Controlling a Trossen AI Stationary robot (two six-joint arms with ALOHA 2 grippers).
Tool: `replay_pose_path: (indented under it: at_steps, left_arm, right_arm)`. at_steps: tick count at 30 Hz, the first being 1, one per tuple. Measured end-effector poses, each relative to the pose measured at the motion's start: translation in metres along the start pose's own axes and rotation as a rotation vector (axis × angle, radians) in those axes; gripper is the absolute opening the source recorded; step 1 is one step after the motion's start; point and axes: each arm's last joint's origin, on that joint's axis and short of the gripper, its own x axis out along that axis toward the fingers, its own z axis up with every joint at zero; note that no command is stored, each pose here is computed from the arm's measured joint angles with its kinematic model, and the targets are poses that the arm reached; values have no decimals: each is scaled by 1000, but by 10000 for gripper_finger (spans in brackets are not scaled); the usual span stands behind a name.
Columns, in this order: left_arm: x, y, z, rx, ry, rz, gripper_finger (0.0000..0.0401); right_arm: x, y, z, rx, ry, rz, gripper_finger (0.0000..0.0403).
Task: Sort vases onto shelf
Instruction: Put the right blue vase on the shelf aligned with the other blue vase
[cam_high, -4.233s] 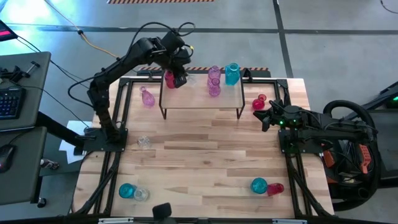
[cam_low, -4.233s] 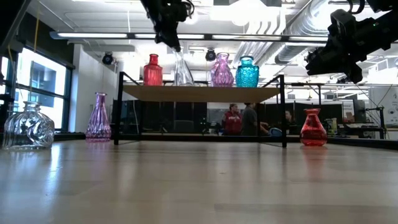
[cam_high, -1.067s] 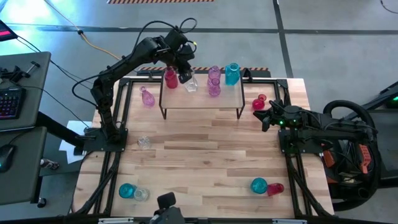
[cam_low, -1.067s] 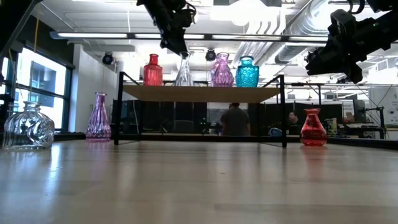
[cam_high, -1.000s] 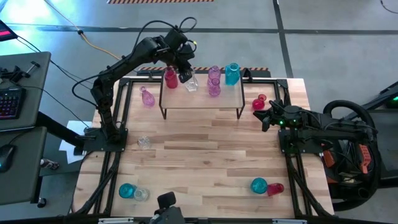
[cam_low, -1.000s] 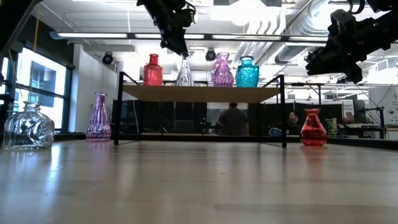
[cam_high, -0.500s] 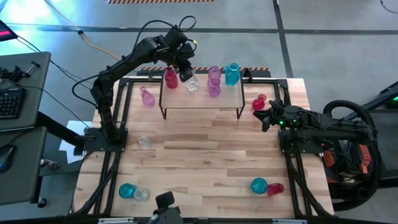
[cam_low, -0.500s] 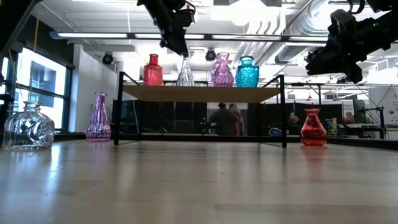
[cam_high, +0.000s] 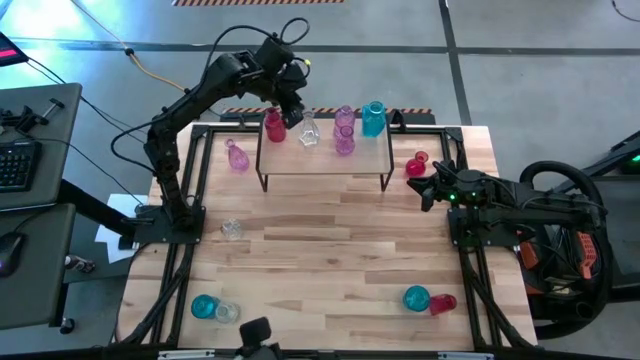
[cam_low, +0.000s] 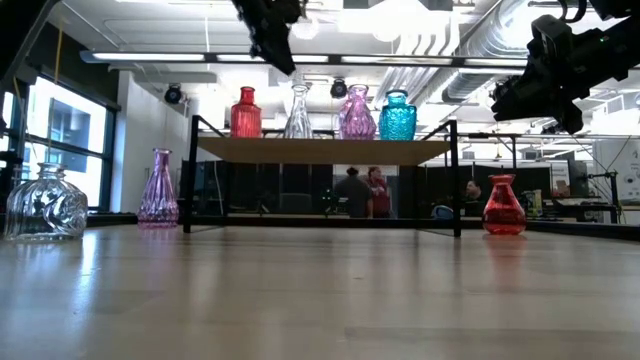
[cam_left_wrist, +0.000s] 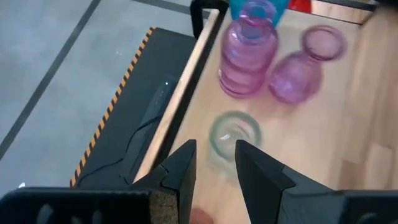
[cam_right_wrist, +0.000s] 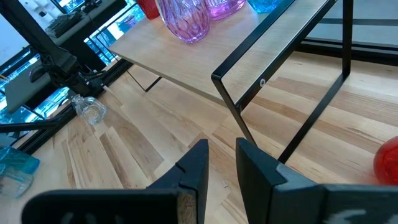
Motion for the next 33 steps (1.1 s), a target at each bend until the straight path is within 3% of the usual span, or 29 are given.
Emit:
replay_pose_path:
  at_steps: [9, 17, 24, 33]
  left_arm:
    - [-62, -27, -22, 2, -82, 17, 104]
    - [-95, -56, -84, -70, -300, 48, 104]
    - [-116, -73, -140, -140, -525, -49, 104]
    - [-115, -87, -188, -202, -616, -148, 103]
  right_arm:
    - [0, 0, 0, 0, 0, 0, 62]
    - [0, 0, 0, 0, 0, 0, 62]
    - [0, 0, 0, 0, 0, 0, 62]
    - [0, 0, 0, 0, 0, 0, 62]
